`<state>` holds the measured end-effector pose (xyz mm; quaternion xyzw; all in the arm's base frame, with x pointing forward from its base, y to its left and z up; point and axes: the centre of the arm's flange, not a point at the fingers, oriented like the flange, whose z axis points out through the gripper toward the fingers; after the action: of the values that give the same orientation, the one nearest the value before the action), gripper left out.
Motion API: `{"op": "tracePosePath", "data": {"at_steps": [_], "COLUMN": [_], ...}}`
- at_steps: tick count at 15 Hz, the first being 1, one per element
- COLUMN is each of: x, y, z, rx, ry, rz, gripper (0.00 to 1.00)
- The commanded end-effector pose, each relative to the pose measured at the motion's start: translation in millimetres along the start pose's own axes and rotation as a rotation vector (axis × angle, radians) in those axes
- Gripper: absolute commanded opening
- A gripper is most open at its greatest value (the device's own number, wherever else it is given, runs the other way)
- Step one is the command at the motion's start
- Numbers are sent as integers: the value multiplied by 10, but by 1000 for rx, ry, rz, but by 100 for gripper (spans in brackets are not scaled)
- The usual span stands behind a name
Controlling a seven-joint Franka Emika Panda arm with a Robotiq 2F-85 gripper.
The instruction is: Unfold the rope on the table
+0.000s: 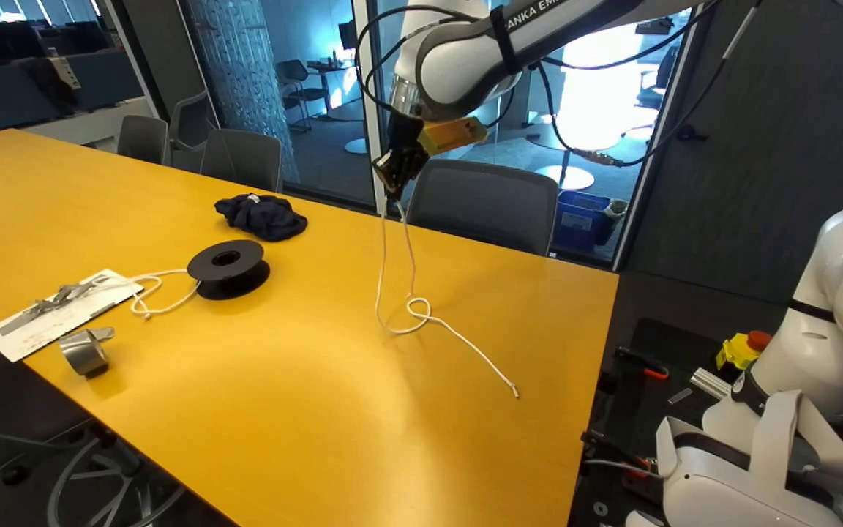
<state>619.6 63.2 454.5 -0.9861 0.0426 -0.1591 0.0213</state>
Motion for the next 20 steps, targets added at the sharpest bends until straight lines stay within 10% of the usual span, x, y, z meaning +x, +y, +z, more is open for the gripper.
{"op": "tracePosePath", "data": {"at_steps": [1,7,20], "x": [-384,-965,-2229], "y": [-353,-747,-1444], "z": [152,515,898], "rx": [-14,-32,-126], "ry": [-86,-260,-360], "rz": [-47,-161,-451], "gripper": [8,8,8]}}
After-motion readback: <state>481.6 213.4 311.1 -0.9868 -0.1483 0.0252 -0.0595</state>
